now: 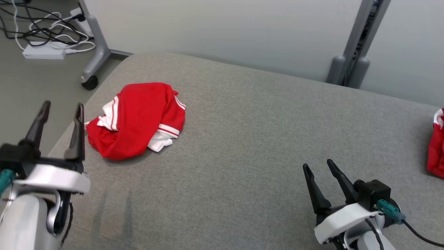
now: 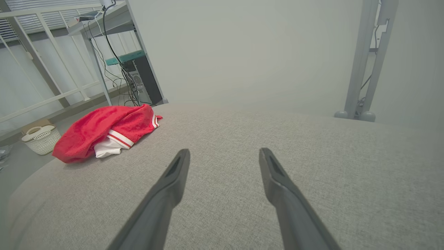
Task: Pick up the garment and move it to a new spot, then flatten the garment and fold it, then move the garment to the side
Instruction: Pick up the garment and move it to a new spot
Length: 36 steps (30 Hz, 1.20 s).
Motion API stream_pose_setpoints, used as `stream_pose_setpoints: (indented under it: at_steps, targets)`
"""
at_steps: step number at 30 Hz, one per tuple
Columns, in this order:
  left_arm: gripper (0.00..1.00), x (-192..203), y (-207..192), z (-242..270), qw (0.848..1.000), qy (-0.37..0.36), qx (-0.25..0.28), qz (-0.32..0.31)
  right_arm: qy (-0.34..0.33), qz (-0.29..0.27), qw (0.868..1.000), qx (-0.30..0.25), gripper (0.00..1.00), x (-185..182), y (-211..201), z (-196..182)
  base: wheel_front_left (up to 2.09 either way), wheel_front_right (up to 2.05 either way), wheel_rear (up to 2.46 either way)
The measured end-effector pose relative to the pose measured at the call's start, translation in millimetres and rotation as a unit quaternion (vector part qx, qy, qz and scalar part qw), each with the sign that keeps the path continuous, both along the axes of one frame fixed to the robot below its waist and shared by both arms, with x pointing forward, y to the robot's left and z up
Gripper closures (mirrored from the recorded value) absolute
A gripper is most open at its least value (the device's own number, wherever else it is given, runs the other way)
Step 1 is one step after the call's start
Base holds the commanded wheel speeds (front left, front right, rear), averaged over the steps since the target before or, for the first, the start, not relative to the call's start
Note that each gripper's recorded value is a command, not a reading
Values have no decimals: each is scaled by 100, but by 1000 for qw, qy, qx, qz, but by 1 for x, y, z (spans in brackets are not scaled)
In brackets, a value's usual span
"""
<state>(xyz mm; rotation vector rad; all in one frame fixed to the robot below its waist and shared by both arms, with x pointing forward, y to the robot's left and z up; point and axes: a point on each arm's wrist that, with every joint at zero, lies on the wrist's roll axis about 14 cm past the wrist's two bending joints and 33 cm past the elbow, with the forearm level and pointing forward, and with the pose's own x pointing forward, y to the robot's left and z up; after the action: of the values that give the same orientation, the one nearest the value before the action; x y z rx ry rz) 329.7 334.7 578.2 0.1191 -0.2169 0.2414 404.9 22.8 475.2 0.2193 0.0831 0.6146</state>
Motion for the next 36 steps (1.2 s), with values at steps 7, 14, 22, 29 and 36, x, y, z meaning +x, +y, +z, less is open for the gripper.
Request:
stream_pose_setpoints:
  at_steps: [7, 14, 22, 29, 36]
  targets:
    - [0, 58, -1, 7, 999, 21, -4, -38, -3, -9, 1000, -7, 0, 13, -7, -4, 0, 0, 0]
    - [0, 107, -9, -11, 994, 76, -17, -71, 5, -29, 1000, -10, 0, 23, -22, -12, 0, 0, 0]
    - [0, 145, -10, -44, 984, 149, -46, -82, 8, -54, 998, -15, 0, 33, -41, -18, 0, 0, 0]
    - [0, 164, -15, -83, 967, 223, -81, -89, 14, -74, 997, -24, 0, 40, -57, -27, 0, 0, 0]
    - [0, 169, -16, -126, 940, 310, -112, -85, 21, -90, 995, -35, 0, 46, -71, -35, 0, 0, 0]
